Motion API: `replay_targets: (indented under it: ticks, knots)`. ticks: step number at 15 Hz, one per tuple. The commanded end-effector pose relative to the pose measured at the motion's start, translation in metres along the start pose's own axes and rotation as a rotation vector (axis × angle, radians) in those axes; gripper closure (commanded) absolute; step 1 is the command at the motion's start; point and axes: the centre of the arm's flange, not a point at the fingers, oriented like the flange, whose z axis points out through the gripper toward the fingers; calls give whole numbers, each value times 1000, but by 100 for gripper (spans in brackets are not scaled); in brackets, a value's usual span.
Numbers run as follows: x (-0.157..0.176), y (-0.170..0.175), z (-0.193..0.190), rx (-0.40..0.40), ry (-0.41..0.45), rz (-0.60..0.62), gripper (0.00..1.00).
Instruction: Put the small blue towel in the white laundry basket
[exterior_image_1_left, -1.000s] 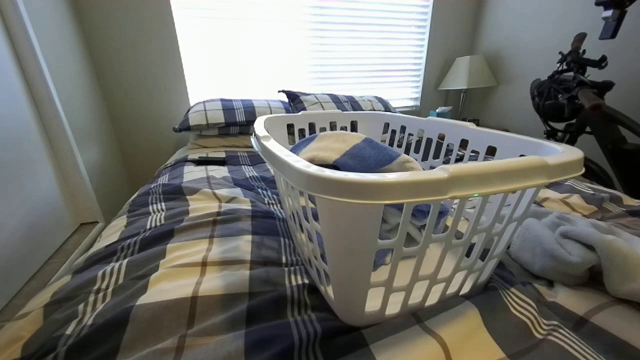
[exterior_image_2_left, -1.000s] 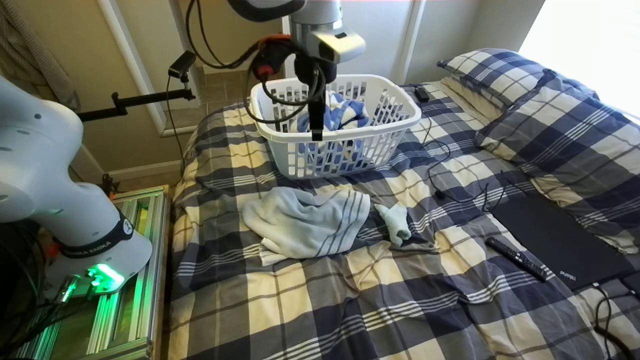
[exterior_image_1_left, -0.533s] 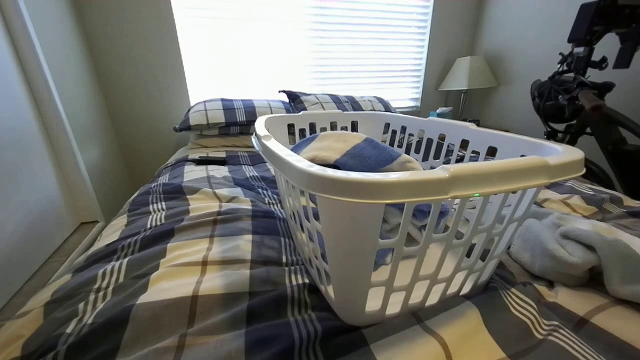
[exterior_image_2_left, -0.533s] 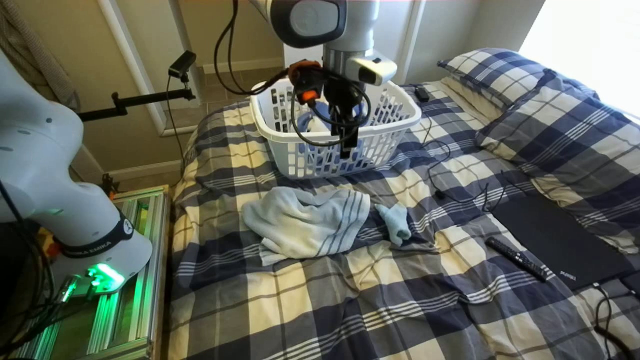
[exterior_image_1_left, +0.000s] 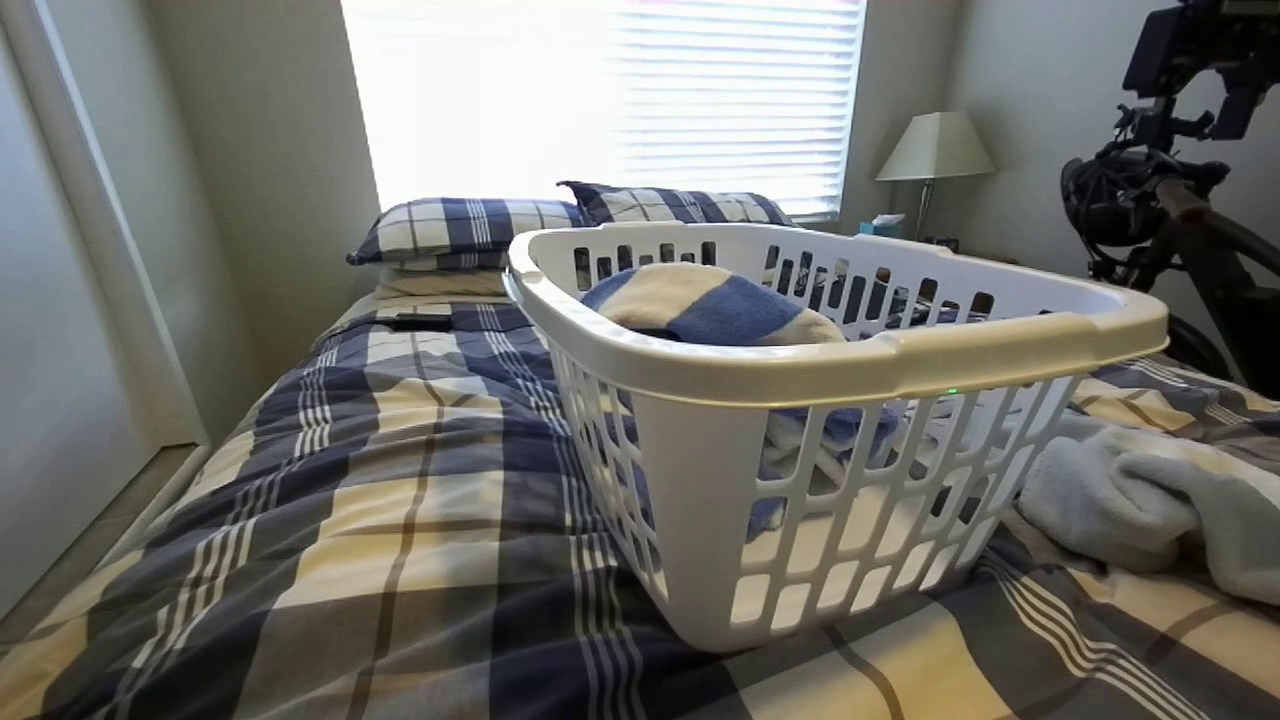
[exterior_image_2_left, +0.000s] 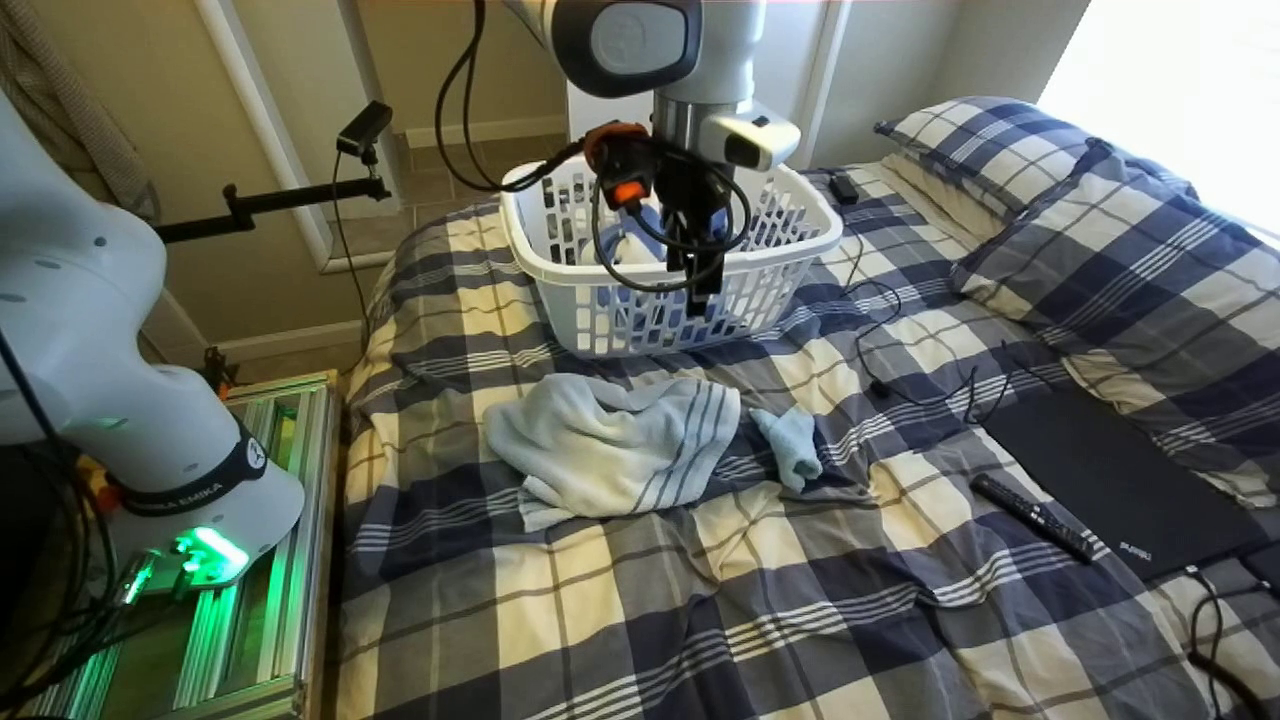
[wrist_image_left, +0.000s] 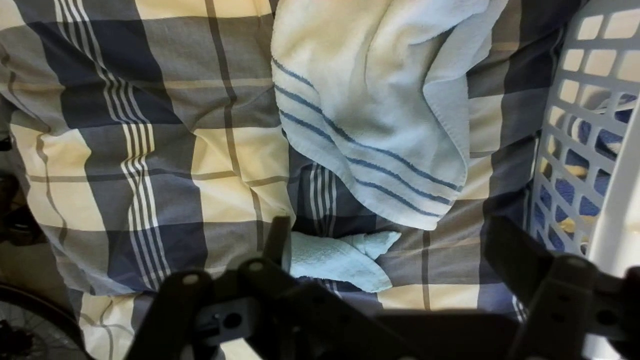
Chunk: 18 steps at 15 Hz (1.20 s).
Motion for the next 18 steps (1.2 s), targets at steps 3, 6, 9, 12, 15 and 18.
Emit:
replay_targets:
  ticks: [3, 6, 9, 12, 15, 18]
  knots:
    - [18, -4, 20, 13, 34, -35, 0]
    - [37, -5, 41, 2, 58, -70, 0]
    - [61, 0, 61, 0, 90, -105, 0]
    - [89, 13, 79, 3, 126, -100, 0]
    - [112, 26, 100, -4, 144, -99, 0]
    - [129, 38, 127, 16, 152, -104, 0]
